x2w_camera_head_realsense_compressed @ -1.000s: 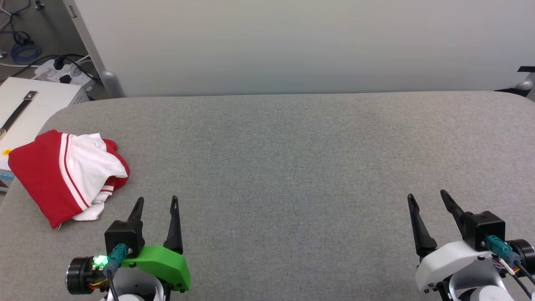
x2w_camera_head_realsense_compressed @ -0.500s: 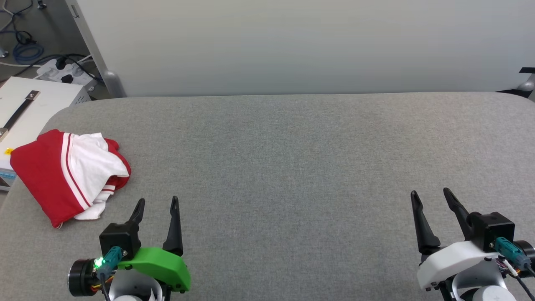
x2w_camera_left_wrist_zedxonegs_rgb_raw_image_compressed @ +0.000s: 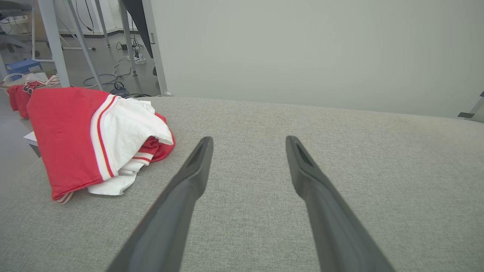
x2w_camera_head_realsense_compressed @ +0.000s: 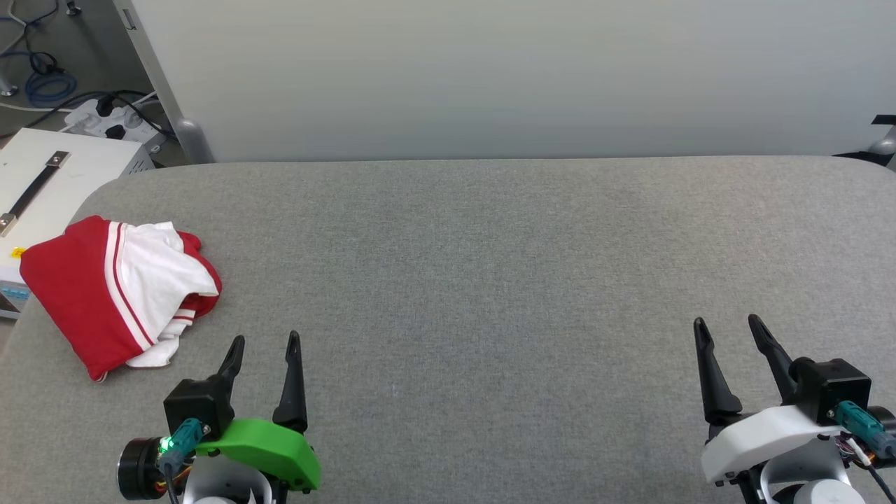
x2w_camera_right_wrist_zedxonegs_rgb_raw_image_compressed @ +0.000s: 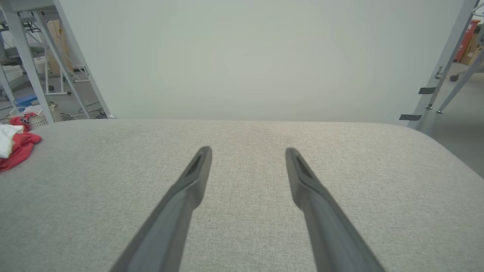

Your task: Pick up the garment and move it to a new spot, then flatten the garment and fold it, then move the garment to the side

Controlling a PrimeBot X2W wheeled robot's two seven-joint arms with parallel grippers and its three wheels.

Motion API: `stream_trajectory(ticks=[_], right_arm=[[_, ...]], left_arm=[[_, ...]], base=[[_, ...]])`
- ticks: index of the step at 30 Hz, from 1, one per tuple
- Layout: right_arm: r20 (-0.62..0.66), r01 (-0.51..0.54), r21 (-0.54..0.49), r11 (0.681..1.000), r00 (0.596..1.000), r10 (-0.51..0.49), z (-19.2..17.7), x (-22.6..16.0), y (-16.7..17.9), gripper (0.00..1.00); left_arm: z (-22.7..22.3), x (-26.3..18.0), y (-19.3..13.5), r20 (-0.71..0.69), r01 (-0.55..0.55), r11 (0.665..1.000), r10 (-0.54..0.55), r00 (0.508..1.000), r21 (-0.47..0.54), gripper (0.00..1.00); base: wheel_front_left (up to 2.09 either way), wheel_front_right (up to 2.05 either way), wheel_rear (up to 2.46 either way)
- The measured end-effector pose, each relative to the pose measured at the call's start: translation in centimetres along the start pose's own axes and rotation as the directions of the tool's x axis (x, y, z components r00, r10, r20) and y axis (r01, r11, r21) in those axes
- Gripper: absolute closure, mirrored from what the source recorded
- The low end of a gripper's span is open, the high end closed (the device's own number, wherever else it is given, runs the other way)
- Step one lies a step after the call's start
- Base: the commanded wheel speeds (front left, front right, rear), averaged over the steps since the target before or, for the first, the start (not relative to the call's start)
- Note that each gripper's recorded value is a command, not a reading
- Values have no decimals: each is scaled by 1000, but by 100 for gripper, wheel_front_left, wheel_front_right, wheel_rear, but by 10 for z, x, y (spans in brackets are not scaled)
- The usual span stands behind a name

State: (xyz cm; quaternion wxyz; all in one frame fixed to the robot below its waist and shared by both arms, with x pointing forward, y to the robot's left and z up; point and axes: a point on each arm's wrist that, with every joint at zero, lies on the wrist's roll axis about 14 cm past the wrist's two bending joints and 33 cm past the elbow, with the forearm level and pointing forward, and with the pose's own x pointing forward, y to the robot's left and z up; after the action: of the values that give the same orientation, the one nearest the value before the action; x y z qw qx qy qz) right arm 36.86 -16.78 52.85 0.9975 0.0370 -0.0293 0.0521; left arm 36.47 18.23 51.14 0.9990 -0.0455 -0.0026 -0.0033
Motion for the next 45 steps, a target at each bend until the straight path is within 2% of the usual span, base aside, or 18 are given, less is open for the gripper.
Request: stream_trajectory(ticks=[33, 45], right_arm=[[44, 5, 43, 999, 999, -7, 1, 1, -1, 0], [42, -122, 55, 991, 992, 120, -6, 19, 41, 0]], left_arm=[[-5, -6, 8, 25, -19, 997, 21, 999, -72, 0], [-8, -25, 41, 27, -124, 988, 127, 991, -93, 0]], base=[[0, 0, 0], [0, 0, 0]])
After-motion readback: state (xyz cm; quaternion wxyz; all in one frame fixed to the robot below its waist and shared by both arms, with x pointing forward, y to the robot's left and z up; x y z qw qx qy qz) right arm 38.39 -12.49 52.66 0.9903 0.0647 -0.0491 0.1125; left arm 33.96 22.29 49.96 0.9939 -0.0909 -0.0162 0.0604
